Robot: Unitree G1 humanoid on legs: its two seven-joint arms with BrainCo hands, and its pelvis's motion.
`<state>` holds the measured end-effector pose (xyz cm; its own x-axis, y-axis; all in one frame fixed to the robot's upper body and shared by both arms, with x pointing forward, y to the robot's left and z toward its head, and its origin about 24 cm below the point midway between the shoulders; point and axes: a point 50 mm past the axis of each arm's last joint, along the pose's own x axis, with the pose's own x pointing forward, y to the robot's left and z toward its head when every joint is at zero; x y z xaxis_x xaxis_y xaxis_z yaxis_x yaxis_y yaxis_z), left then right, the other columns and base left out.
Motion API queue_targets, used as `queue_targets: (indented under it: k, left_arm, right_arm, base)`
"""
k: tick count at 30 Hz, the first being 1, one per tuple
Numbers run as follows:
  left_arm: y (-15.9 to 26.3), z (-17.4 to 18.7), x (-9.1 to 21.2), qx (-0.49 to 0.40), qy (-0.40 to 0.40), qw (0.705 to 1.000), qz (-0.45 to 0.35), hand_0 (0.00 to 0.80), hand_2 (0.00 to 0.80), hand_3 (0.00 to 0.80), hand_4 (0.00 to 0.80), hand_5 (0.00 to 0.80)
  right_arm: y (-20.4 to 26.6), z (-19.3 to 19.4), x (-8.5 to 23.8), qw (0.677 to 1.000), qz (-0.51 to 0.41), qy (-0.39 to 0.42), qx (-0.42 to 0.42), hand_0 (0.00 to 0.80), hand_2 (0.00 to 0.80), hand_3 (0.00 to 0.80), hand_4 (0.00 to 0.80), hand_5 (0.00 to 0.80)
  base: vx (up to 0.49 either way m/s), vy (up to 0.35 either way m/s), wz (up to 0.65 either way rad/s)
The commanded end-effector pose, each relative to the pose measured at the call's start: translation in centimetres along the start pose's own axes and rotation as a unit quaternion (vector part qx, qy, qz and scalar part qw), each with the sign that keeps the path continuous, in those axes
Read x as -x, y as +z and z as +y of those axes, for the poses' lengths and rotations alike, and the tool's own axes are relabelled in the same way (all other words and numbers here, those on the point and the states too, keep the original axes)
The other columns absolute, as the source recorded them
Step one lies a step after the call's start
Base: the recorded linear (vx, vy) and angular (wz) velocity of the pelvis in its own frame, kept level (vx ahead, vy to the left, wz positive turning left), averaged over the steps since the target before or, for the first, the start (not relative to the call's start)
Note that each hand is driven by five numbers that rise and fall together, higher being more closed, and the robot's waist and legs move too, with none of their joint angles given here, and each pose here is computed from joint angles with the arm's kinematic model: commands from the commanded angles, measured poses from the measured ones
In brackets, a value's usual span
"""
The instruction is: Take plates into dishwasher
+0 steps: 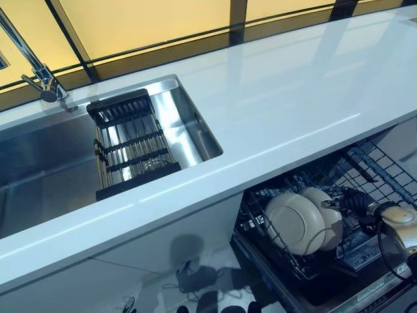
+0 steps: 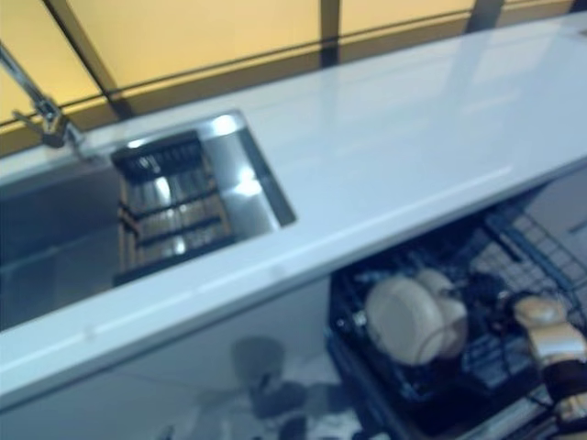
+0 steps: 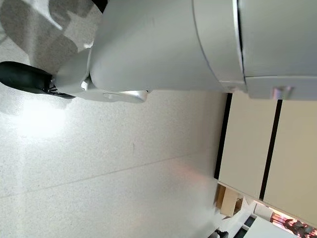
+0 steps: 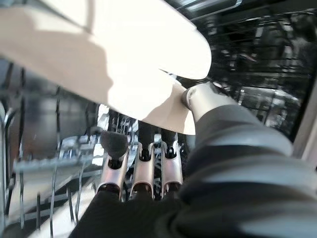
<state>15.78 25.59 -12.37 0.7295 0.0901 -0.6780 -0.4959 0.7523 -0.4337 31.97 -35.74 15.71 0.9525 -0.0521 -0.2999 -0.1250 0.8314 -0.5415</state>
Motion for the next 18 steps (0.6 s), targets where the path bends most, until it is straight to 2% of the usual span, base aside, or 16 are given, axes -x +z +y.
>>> queue_targets:
  k: [1, 14, 18]
  left_arm:
    - [2.5, -0.1, -0.4, -0.029, -0.012, 0.999, -0.028, 0.0, 0.0, 0.0, 0.0, 0.0]
    - [2.6, -0.2, -0.5, -0.033, -0.01, 0.999, -0.026, 0.0, 0.0, 0.0, 0.0, 0.0]
    - [2.6, -0.4, -0.6, -0.034, -0.011, 0.999, -0.026, 0.0, 0.0, 0.0, 0.0, 0.0]
  right_arm:
    - [1.4, -0.4, 0.0, 0.998, -0.001, 0.006, 0.07, 0.8, 0.8, 0.8, 0.8, 0.8]
    - [0.1, -0.5, 0.4, 0.994, 0.033, 0.003, 0.108, 0.8, 0.8, 0.8, 0.8, 0.8]
    - [-0.9, 0.9, -0.1, 0.991, 0.052, 0.025, 0.117, 0.8, 0.8, 0.8, 0.8, 0.8]
  base:
    - [0.0, 0.0, 0.0]
    - [0.0, 0.0, 0.0]
    - [0.0, 0.0, 0.0]
